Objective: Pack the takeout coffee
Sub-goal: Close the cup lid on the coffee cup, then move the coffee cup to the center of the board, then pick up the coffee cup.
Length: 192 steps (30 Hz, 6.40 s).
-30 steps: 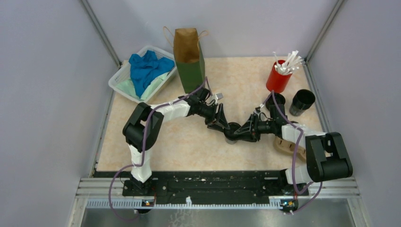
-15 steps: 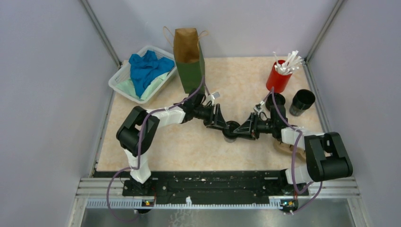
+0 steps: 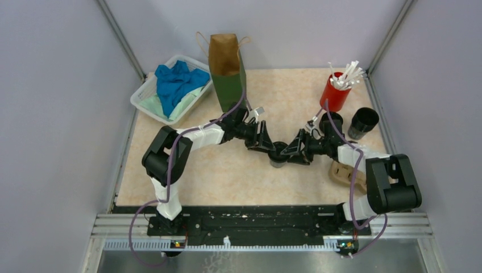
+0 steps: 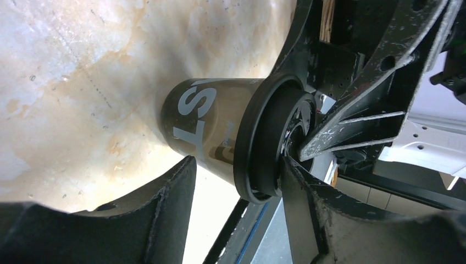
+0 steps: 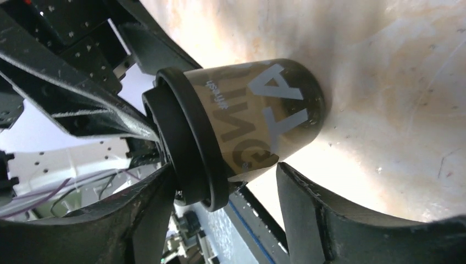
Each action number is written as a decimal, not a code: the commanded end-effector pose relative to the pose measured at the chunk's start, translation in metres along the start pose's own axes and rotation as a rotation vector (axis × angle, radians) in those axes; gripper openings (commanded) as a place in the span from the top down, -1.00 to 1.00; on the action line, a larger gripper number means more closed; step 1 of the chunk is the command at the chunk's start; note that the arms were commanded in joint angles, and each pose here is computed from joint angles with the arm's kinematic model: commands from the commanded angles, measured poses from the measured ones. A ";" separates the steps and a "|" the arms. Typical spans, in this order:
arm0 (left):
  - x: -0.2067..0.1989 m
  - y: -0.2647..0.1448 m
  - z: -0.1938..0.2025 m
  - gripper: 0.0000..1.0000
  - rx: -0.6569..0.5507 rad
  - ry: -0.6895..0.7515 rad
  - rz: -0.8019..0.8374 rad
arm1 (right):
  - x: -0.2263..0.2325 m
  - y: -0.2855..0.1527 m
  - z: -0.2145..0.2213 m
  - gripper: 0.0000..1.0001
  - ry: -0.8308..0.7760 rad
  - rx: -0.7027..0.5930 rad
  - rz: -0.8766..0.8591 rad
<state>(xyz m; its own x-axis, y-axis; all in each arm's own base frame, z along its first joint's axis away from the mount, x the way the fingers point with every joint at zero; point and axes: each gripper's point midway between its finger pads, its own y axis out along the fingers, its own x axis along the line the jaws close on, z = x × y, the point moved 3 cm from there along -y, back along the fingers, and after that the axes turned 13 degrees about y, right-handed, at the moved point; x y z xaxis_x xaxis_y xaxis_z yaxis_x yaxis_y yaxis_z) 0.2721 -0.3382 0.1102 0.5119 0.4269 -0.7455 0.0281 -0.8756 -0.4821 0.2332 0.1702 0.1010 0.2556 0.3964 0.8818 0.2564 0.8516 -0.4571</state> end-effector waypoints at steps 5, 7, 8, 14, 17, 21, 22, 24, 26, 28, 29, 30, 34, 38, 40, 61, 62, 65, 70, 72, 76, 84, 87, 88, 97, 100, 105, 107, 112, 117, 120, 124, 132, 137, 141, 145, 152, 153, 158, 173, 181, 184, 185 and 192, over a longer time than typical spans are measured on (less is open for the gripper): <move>0.037 0.000 0.039 -0.47 0.183 -0.058 -0.243 | 0.015 -0.005 -0.017 -0.57 -0.085 -0.049 0.042; 0.032 -0.002 0.035 -0.53 0.179 -0.056 -0.235 | 0.022 -0.008 -0.017 -0.61 -0.096 -0.047 0.032; 0.030 -0.003 0.031 -0.58 0.174 -0.053 -0.224 | 0.026 -0.009 -0.018 -0.62 -0.097 -0.046 0.026; 0.012 -0.011 0.009 -0.86 0.135 -0.021 -0.188 | 0.028 -0.013 -0.017 -0.68 -0.117 -0.037 0.038; 0.002 -0.016 -0.001 -0.92 0.115 -0.006 -0.170 | 0.024 -0.014 -0.015 -0.68 -0.116 -0.031 0.059; -0.003 -0.020 -0.008 -0.96 0.103 0.017 -0.168 | 0.016 -0.018 -0.016 -0.67 -0.135 -0.041 0.127; -0.003 -0.020 -0.009 -0.96 0.107 0.017 -0.172 | 0.015 -0.019 -0.016 -0.66 -0.137 -0.039 0.137; -0.004 -0.019 -0.009 -0.95 0.109 0.016 -0.163 | 0.015 -0.020 -0.016 -0.60 -0.136 -0.041 0.155; -0.009 -0.020 -0.013 -0.96 0.099 0.022 -0.149 | 0.016 -0.021 -0.018 -0.58 -0.137 -0.044 0.164; -0.013 -0.021 -0.019 -0.96 0.083 0.036 -0.132 | 0.017 -0.021 -0.018 -0.57 -0.142 -0.049 0.163; -0.014 -0.020 -0.021 -0.96 0.080 0.038 -0.131 | 0.019 -0.021 -0.019 -0.58 -0.143 -0.054 0.159; -0.014 -0.019 -0.022 -0.97 0.081 0.035 -0.131 | 0.020 -0.021 -0.019 -0.58 -0.142 -0.056 0.156; -0.016 -0.016 -0.023 -0.93 0.077 0.019 -0.106 | 0.025 -0.021 -0.020 -0.59 -0.141 -0.062 0.137; 0.000 -0.009 -0.009 -0.76 0.115 -0.031 -0.134 | 0.032 -0.018 -0.023 -0.53 -0.135 -0.067 0.074; 0.007 -0.003 -0.002 -0.66 0.128 -0.056 -0.130 | 0.032 -0.013 -0.027 -0.50 -0.124 -0.076 0.018; 0.016 -0.011 -0.005 -0.76 0.105 -0.031 -0.182 | 0.029 -0.026 -0.024 -0.87 -0.119 -0.042 0.022; 0.011 -0.013 -0.009 -0.82 0.095 -0.024 -0.171 | 0.030 -0.030 -0.019 -0.88 -0.113 -0.036 0.038; -0.005 -0.020 -0.026 -0.93 0.067 0.003 -0.159 | 0.035 -0.042 -0.014 -0.90 -0.137 -0.063 0.102; -0.031 -0.043 -0.052 -0.96 0.018 0.077 -0.205 | 0.044 -0.055 -0.015 -0.95 -0.279 -0.144 0.342; -0.040 -0.057 -0.054 -0.96 -0.002 0.098 -0.237 | 0.050 -0.059 -0.018 -0.97 -0.360 -0.184 0.447; -0.067 -0.094 -0.049 -0.96 -0.059 0.124 -0.282 | 0.067 -0.054 -0.019 -0.97 -0.496 -0.196 0.588; -0.125 -0.177 -0.022 -0.96 -0.262 0.170 -0.334 | 0.086 -0.032 -0.008 -0.93 -0.710 -0.190 0.805; -0.135 -0.191 -0.009 -0.96 -0.288 0.152 -0.325 | 0.085 -0.028 -0.002 -0.91 -0.743 -0.180 0.841; -0.136 -0.192 -0.005 -0.97 -0.287 0.148 -0.323 | 0.085 -0.026 -0.002 -0.89 -0.745 -0.181 0.843; -0.133 -0.189 0.003 -0.96 -0.246 0.158 -0.314 | 0.093 -0.007 0.012 -0.88 -0.725 -0.147 0.784; -0.132 -0.189 -0.002 -0.96 -0.249 0.169 -0.320 | 0.083 0.001 0.012 -0.88 -0.711 -0.132 0.813; -0.135 -0.187 -0.008 -0.96 -0.249 0.182 -0.309 | 0.082 0.009 0.011 -0.85 -0.710 -0.139 0.832; -0.135 -0.187 -0.009 -0.96 -0.244 0.191 -0.308 | 0.081 0.011 0.010 -0.78 -0.707 -0.144 0.850; -0.133 -0.186 -0.011 -0.96 -0.235 0.210 -0.319 | 0.074 0.015 0.011 -0.63 -0.715 -0.154 0.907; -0.131 -0.186 -0.013 -0.96 -0.229 0.217 -0.331 | 0.072 0.018 0.006 -0.41 -0.712 -0.191 0.927; -0.130 -0.188 -0.014 -0.96 -0.227 0.220 -0.333 | 0.074 0.019 -0.002 -0.24 -0.710 -0.245 0.939; -0.127 -0.188 -0.017 -0.96 -0.216 0.225 -0.341 | 0.080 0.021 -0.023 -0.04 -0.703 -0.328 0.947; -0.121 -0.185 -0.037 -0.96 -0.196 0.269 -0.351 | 0.100 0.026 -0.154 -0.02 -0.639 -0.547 0.909; -0.120 -0.181 -0.055 -0.96 -0.191 0.308 -0.343 | 0.103 0.032 -0.228 -0.04 -0.600 -0.550 0.933; -0.112 -0.177 -0.065 -0.96 -0.187 0.332 -0.348 | 0.098 0.032 -0.248 -0.07 -0.573 -0.520 0.937; -0.105 -0.173 -0.072 -0.96 -0.174 0.334 -0.349 | 0.099 0.030 -0.249 -0.26 -0.563 -0.499 0.936; -0.099 -0.165 -0.085 -0.96 -0.159 0.335 -0.345 | 0.157 -0.005 -0.228 -0.95 -0.553 -0.517 0.839; -0.098 -0.165 -0.086 -0.96 -0.156 0.334 -0.347 | 0.166 -0.015 -0.223 -0.97 -0.547 -0.525 0.828; -0.097 -0.163 -0.090 -0.96 -0.154 0.349 -0.350 | 0.183 -0.096 -0.188 -0.97 -0.469 -0.623 0.872; -0.094 -0.162 -0.075 -0.96 -0.138 0.422 -0.321 | 0.057 -0.252 -0.217 -0.24 0.009 -0.844 0.911; -0.091 -0.162 -0.075 -0.96 -0.131 0.413 -0.331 | 0.027 -0.236 -0.228 0.09 0.048 -0.711 0.868; -0.090 -0.161 -0.074 -0.96 -0.126 0.409 -0.329 | 0.021 -0.234 -0.225 0.17 0.049 -0.698 0.874; -0.090 -0.161 -0.074 -0.96 -0.125 0.408 -0.328 | 0.020 -0.235 -0.224 0.18 0.046 -0.703 0.872; -0.090 -0.159 -0.075 -0.96 -0.124 0.404 -0.322 | 0.013 -0.233 -0.221 0.40 0.060 -0.689 0.849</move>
<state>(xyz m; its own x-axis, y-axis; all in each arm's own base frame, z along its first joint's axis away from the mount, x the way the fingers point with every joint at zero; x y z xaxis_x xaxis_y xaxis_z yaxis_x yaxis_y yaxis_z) 0.2855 -0.2532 0.2746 0.7218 0.6055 -0.3352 0.3093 -0.7156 -0.6263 0.3804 -0.0938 0.1754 0.6543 0.7293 0.2001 0.3638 -0.0716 -0.9287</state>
